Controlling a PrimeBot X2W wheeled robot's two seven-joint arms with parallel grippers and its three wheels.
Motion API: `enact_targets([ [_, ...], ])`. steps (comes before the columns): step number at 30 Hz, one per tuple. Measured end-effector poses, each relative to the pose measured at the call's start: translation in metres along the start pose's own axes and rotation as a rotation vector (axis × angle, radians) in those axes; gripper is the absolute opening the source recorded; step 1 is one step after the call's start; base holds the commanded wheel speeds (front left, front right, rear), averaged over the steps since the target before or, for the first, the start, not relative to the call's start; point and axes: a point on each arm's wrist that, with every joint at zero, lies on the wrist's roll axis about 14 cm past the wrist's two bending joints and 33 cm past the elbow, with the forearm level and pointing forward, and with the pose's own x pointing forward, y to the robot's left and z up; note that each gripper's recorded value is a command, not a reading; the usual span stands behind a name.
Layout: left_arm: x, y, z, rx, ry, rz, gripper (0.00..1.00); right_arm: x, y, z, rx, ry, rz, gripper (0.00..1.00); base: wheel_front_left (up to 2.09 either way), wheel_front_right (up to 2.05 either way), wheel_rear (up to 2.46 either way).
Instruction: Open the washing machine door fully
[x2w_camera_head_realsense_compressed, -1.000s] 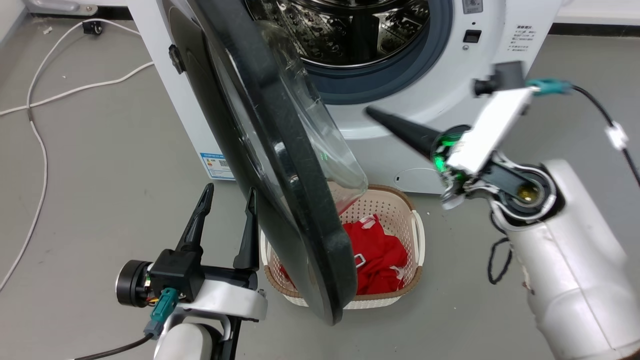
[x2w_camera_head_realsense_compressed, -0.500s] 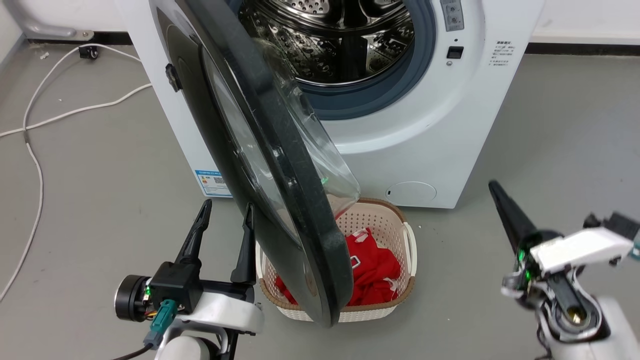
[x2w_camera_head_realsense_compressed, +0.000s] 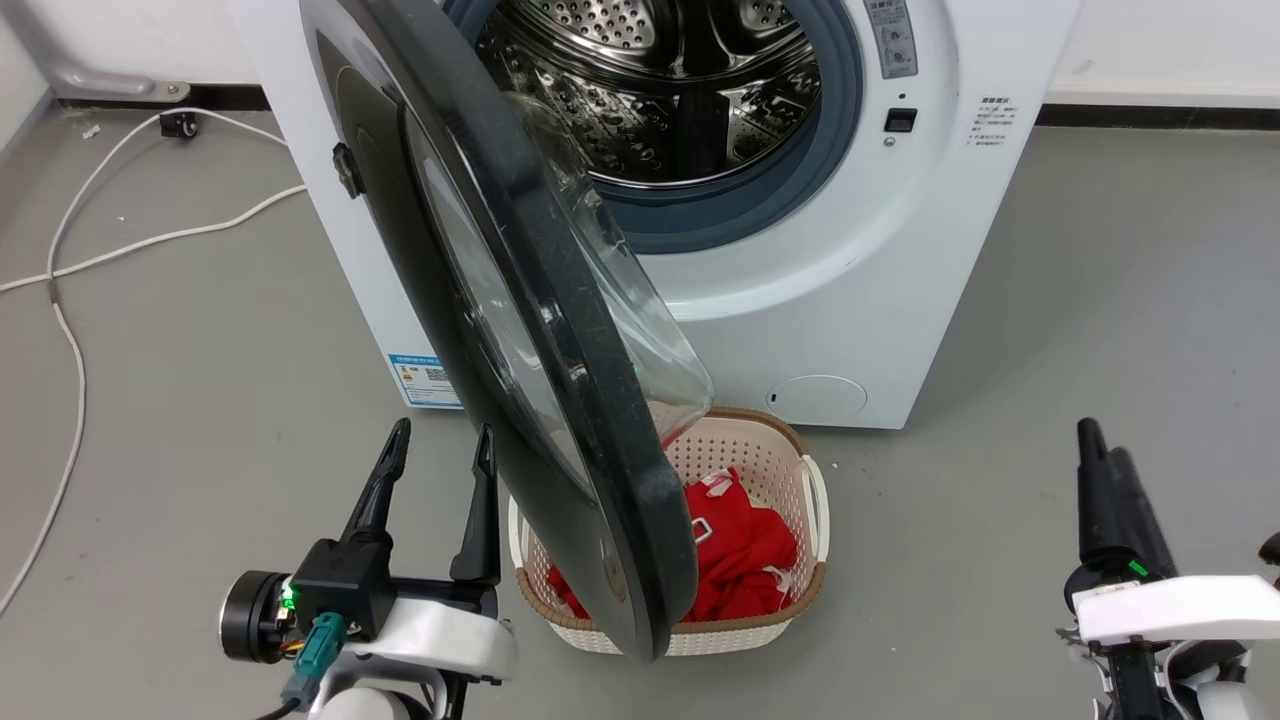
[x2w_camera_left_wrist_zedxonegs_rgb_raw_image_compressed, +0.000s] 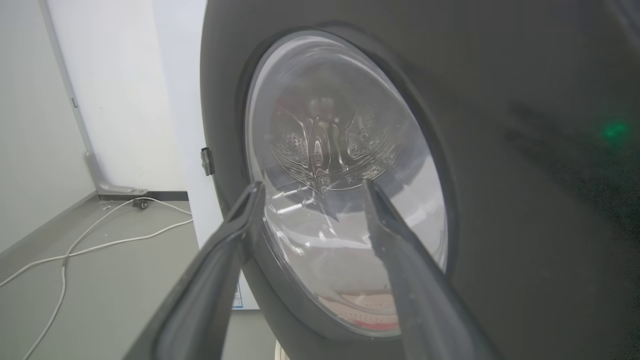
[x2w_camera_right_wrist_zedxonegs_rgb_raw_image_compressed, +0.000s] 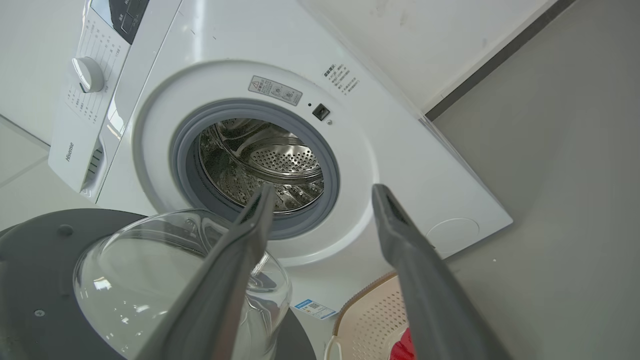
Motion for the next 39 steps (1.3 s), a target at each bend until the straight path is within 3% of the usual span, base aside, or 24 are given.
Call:
enact_targets([
  [2, 0.0, 0.0, 0.0, 0.003, 0.0, 0.0, 1.0, 0.0, 0.003, 0.01, -0.089, -0.045, 0.016, 1.0, 0.0, 0.0, 0.0],
  [8, 0.003, 0.0, -0.002, 0.006, 0.004, -0.002, 1.0, 0.0, 0.028, 0.042, -0.619, -0.154, 0.115, 1.0, 0.0, 0.0, 0.0],
  [14, 0.003, 0.0, -0.002, 0.005, 0.004, -0.003, 1.0, -0.006, 0.064, 0.04, -0.908, -0.2, 0.215, 1.0, 0.0, 0.0, 0.0],
  [17, 0.004, 0.0, -0.003, 0.006, 0.005, -0.004, 1.0, -0.012, 0.064, 0.029, -0.95, -0.165, 0.229, 1.0, 0.0, 0.0, 0.0],
  [24, 0.005, -0.001, -0.004, 0.006, 0.009, -0.006, 1.0, -0.019, 0.035, 0.005, -0.9, -0.051, 0.174, 1.0, 0.0, 0.0, 0.0],
  [36, 0.007, -0.003, -0.004, 0.014, 0.007, -0.017, 1.0, -0.018, 0.026, 0.005, -0.869, -0.049, 0.15, 1.0, 0.0, 0.0, 0.0],
  [37, 0.007, -0.003, -0.004, 0.014, 0.007, -0.018, 0.58, -0.018, 0.025, 0.005, -0.867, -0.046, 0.148, 1.0, 0.0, 0.0, 0.0],
  [38, 0.007, -0.004, -0.004, 0.015, 0.007, -0.019, 0.1, -0.018, 0.025, 0.004, -0.864, -0.044, 0.146, 1.0, 0.0, 0.0, 0.0],
  [39, 0.007, -0.004, -0.004, 0.017, 0.008, -0.02, 0.0, -0.019, 0.024, 0.004, -0.862, -0.043, 0.145, 1.0, 0.0, 0.0, 0.0],
])
